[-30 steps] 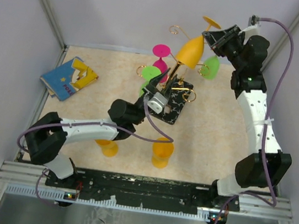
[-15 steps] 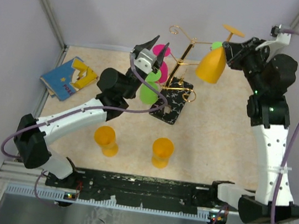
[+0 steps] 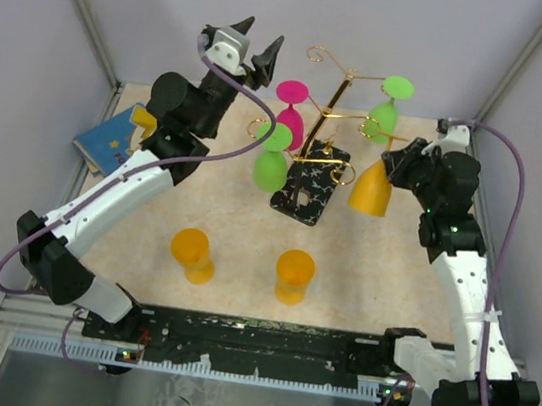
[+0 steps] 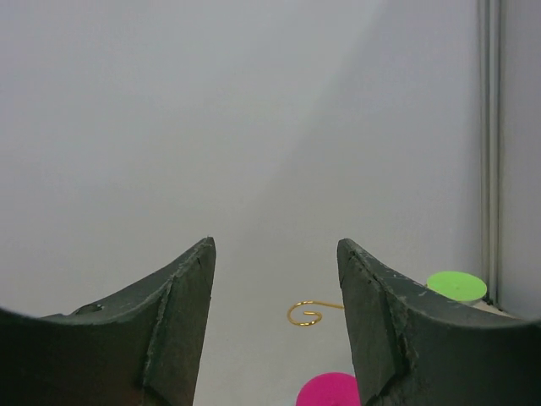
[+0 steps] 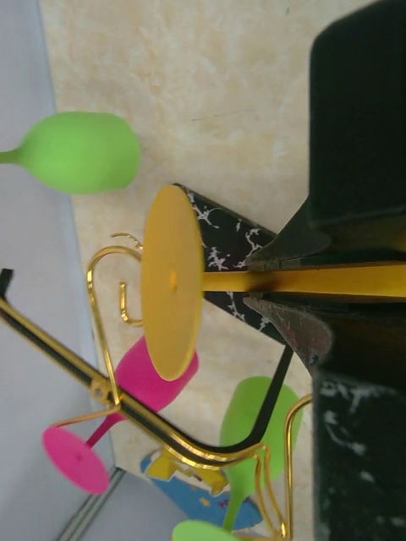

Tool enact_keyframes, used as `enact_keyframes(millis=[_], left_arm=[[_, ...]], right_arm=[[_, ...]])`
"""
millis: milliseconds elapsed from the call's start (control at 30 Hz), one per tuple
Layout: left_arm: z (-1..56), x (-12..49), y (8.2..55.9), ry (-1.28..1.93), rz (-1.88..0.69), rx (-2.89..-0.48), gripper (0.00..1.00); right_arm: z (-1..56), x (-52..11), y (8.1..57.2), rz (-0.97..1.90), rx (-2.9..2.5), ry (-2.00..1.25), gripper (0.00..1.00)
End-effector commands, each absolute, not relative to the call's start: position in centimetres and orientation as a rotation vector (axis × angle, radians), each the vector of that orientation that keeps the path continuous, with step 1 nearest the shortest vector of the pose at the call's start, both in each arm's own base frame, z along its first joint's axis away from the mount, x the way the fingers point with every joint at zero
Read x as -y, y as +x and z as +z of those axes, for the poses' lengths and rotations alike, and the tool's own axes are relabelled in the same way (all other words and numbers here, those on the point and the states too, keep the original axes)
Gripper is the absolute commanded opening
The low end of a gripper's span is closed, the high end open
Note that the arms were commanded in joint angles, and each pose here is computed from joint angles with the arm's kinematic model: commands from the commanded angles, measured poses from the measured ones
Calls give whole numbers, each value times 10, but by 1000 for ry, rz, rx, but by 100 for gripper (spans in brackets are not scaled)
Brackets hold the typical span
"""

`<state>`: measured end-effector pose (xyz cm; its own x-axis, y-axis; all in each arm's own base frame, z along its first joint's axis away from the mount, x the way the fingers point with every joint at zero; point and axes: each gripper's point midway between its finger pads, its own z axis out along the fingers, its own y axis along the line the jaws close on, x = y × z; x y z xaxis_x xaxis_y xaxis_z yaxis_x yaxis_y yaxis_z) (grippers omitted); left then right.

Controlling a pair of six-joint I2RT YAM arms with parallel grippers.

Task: Place the wine glass upside down on the wine glass rack
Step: Turn the wine glass upside down at the wine rack.

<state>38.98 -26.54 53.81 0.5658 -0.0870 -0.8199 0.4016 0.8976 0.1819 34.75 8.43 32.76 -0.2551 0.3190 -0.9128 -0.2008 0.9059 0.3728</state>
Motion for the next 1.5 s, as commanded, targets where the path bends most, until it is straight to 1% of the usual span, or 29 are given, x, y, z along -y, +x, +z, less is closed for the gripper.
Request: enact_keyframes(millis=[0, 200, 400, 567, 633, 700, 733, 767, 833, 1033, 1467], left_arm=[[544, 261, 386, 410, -314, -956, 67], [538, 255, 387, 406, -310, -966, 68], [534, 254, 395, 401, -302, -974, 69], [544, 251, 399, 384, -311, -974, 74], [551, 249, 401, 381, -314, -979, 79], [555, 246, 404, 378, -316, -993, 93], [558, 245, 406, 372, -319, -1000, 98], [557, 244, 409, 371, -321, -1019, 99], [563, 241, 412, 364, -332, -1024, 100], [554, 241, 425, 373, -348, -1050, 100], [537, 233, 440, 377, -351, -1093, 100]], right_arm=[[364, -87, 349, 491, -1546, -1, 0], [370, -75, 352, 405, -1507, -5, 0], [355, -79, 352, 403, -1506, -45, 0], [341, -82, 351, 408, -1443, -77, 0], [338, -84, 351, 403, -1430, -96, 0], [334, -86, 351, 390, -1423, -121, 0], [334, -88, 352, 385, -1415, -133, 0], [333, -89, 352, 379, -1409, -144, 0], [332, -94, 352, 371, -1386, -166, 0], [323, -112, 359, 348, -1360, -252, 0], [305, -121, 381, 333, -1351, -265, 0]])
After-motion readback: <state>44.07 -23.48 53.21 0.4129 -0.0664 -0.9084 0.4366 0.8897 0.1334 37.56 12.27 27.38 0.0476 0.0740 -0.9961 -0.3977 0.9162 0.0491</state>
